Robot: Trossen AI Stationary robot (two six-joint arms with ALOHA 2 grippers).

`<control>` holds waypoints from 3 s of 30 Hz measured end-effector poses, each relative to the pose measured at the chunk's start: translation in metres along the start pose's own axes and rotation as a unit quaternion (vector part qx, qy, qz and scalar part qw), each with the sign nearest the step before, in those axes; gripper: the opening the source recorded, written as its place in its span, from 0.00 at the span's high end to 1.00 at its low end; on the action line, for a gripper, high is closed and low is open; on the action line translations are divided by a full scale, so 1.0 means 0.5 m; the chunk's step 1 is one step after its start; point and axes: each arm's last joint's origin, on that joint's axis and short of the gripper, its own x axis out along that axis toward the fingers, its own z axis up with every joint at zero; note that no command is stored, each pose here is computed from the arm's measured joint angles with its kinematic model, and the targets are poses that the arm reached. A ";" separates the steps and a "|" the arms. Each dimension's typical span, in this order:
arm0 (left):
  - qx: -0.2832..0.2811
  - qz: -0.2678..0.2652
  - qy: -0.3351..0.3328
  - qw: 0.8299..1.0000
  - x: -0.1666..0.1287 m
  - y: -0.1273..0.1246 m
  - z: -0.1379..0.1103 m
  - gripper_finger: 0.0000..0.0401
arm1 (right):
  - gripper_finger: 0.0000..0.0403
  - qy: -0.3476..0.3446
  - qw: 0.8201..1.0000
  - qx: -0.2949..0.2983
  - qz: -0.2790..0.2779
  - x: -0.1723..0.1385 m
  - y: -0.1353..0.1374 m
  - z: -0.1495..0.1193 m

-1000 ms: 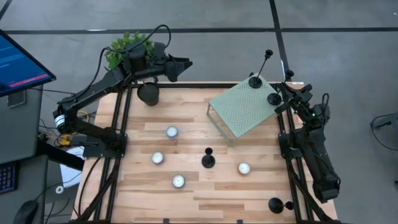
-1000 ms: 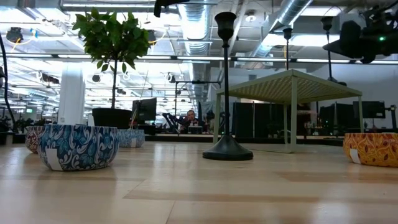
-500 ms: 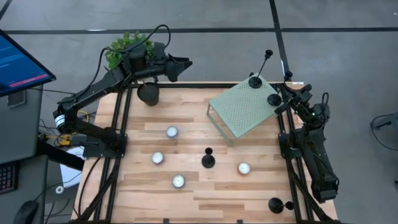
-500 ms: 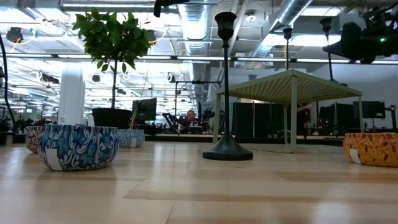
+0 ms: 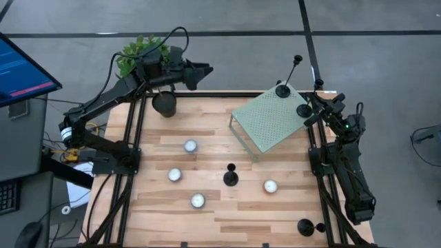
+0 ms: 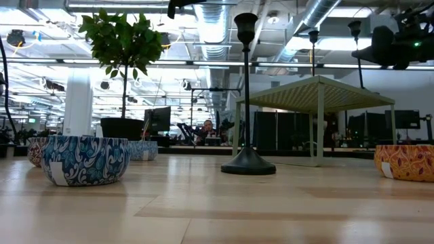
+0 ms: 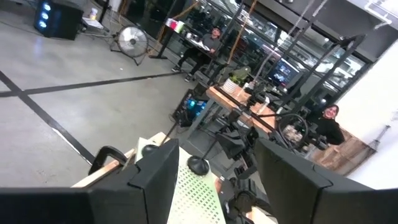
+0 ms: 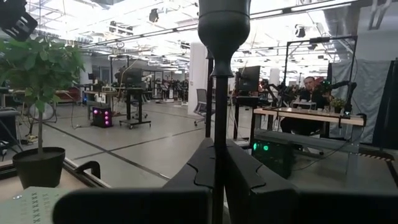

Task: Pick & Place candle stick holders
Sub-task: Align the black candle holder with the other black candle holder on the shelf, then put the black candle holder on the shelf

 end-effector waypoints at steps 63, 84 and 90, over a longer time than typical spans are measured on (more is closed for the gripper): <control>0.001 -0.005 -0.015 1.000 0.000 -0.003 0.005 0.47 | 0.97 -0.028 0.999 0.011 0.016 0.003 -0.001 -0.029; -0.004 -0.005 -0.015 1.000 0.000 -0.003 0.005 0.47 | 0.40 -0.010 1.000 0.030 0.001 0.002 -0.001 -0.004; -0.005 -0.005 -0.015 1.000 0.000 -0.003 0.005 0.47 | 0.37 0.007 1.000 0.017 -0.023 -0.004 0.003 0.040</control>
